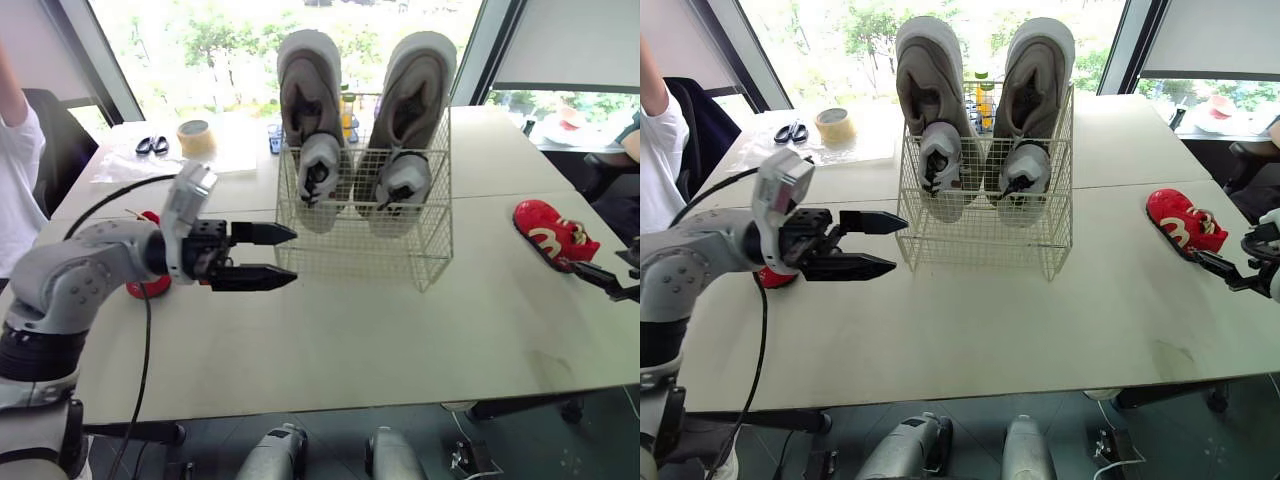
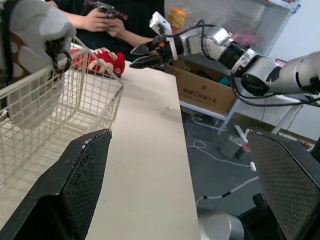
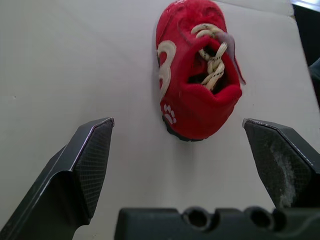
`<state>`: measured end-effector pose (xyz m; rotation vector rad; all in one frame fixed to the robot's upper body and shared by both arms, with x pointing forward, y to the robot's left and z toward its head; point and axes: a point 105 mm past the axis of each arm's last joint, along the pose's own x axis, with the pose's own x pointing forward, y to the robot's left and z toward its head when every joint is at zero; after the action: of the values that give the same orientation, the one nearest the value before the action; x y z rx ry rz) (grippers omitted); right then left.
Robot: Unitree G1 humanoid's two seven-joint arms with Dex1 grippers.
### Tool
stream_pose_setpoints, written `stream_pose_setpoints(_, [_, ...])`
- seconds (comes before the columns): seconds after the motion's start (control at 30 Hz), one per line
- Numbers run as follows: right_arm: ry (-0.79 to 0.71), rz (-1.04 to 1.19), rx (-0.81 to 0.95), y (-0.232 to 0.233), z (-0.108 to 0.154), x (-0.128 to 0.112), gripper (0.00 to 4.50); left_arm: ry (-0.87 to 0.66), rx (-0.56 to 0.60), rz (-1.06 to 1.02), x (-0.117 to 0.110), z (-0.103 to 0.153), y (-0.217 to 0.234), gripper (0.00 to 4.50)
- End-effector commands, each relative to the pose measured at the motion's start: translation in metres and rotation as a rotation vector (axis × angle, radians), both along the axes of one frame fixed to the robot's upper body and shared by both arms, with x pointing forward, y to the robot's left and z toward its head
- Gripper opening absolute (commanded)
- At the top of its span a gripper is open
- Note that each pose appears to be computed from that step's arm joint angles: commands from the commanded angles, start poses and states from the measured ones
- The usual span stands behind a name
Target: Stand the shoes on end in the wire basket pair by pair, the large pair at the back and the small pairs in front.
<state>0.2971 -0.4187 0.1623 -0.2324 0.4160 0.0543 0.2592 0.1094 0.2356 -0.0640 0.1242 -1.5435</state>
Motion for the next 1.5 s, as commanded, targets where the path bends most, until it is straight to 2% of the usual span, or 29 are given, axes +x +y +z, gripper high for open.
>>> stream_pose_setpoints(0.03, [-0.064, -0.006, 0.000, -0.007, 0.014, 0.008, 4.50, -0.063, 0.013, -0.002, -0.003, 0.004, -0.001, 4.44])
stream_pose_setpoints(0.23, [-0.038, -0.027, 0.011, -0.013, -0.001, 0.020, 4.50, -0.071, 0.011, 0.011, -0.005, 0.003, -0.003, 4.44])
stream_pose_setpoints(0.6, [-0.065, -0.092, 0.019, -0.018, -0.002, 0.041, 4.50, -0.087, 0.022, 0.038, -0.006, 0.004, -0.005, 4.44])
stream_pose_setpoints(0.7, [-0.048, -0.098, 0.015, -0.017, -0.006, 0.042, 3.67, -0.093, 0.028, 0.050, -0.005, 0.004, -0.005, 4.50])
stream_pose_setpoints(0.83, [-0.049, -0.087, 0.014, -0.015, -0.006, 0.044, 1.59, -0.099, 0.031, 0.063, -0.004, 0.004, -0.005, 4.50])
stream_pose_setpoints(0.93, [-0.088, -0.065, 0.025, -0.011, 0.005, 0.049, 0.27, -0.095, 0.019, 0.071, -0.002, 0.006, -0.005, 4.50])
stream_pose_setpoints(0.97, [-0.098, -0.048, -0.001, -0.010, 0.011, 0.050, 0.05, -0.093, 0.015, 0.075, -0.001, 0.007, -0.004, 4.50])
stream_pose_setpoints(1.07, [-0.166, -0.001, -0.040, -0.005, 0.038, 0.055, 0.05, -0.089, -0.007, 0.092, 0.002, 0.012, -0.002, 4.50])
stream_pose_setpoints(1.1, [-0.240, 0.032, -0.056, 0.001, 0.064, 0.057, 0.05, -0.084, -0.023, 0.103, 0.003, 0.015, 0.000, 4.50])
stream_pose_setpoints(1.23, [-0.438, 0.142, -0.114, 0.031, 0.134, 0.052, 0.05, -0.063, -0.074, 0.124, 0.008, 0.024, 0.005, 4.50])
stream_pose_setpoints(1.27, [-0.512, 0.201, -0.144, 0.049, 0.159, 0.046, 0.05, -0.052, -0.092, 0.131, 0.010, 0.028, 0.007, 4.50])
stream_pose_setpoints(1.33, [-0.618, 0.308, -0.183, 0.084, 0.192, 0.031, 0.05, -0.036, -0.118, 0.142, 0.013, 0.033, 0.010, 4.50])
stream_pose_setpoints(1.4, [-0.707, 0.439, -0.184, 0.123, 0.215, 0.013, 0.05, -0.019, -0.129, 0.150, 0.017, 0.037, 0.012, 4.50])
stream_pose_setpoints(1.5, [-0.780, 0.695, -0.169, 0.188, 0.230, -0.019, 0.05, -0.003, -0.126, 0.152, 0.022, 0.042, 0.015, 4.50])
